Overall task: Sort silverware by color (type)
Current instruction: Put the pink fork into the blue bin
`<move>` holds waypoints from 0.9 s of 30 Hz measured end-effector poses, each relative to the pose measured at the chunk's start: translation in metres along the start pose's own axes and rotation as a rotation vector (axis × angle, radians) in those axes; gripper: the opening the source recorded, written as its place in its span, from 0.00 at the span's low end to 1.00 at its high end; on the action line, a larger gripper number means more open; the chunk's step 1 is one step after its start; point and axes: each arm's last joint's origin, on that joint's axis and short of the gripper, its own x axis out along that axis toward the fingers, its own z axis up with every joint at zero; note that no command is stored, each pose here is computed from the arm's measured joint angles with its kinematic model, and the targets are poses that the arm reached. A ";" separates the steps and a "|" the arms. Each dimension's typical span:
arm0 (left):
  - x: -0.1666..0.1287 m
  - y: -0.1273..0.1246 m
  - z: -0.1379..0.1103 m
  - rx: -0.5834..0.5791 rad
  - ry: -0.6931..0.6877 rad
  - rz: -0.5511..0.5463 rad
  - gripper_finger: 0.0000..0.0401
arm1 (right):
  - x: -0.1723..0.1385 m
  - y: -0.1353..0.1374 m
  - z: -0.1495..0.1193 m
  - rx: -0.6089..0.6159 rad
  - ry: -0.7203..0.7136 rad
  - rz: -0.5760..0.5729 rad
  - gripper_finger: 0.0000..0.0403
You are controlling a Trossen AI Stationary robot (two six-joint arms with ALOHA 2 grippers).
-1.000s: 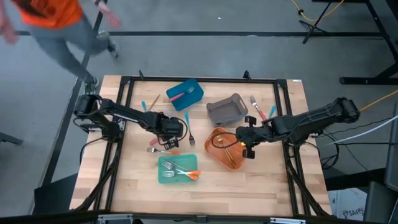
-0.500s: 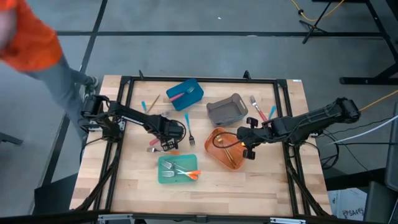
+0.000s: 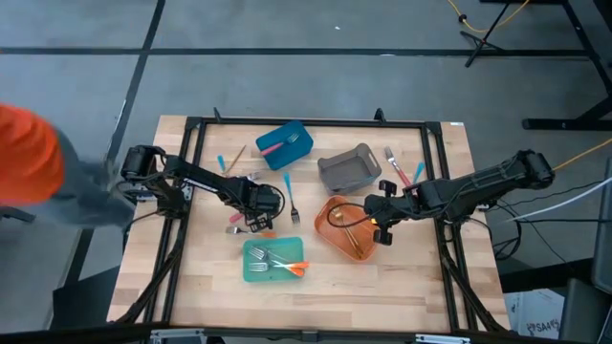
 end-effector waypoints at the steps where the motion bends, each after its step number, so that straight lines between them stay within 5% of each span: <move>1: 0.000 0.000 0.000 -0.002 -0.003 0.003 0.27 | 0.000 0.000 0.000 0.000 0.000 0.000 0.17; 21: 0.001 -0.001 0.002 -0.005 -0.022 0.007 0.27 | 0.000 0.000 0.000 0.000 -0.001 -0.001 0.17; 27: 0.001 -0.001 0.002 -0.005 -0.022 0.001 0.19 | 0.000 0.000 0.000 0.000 -0.001 -0.001 0.17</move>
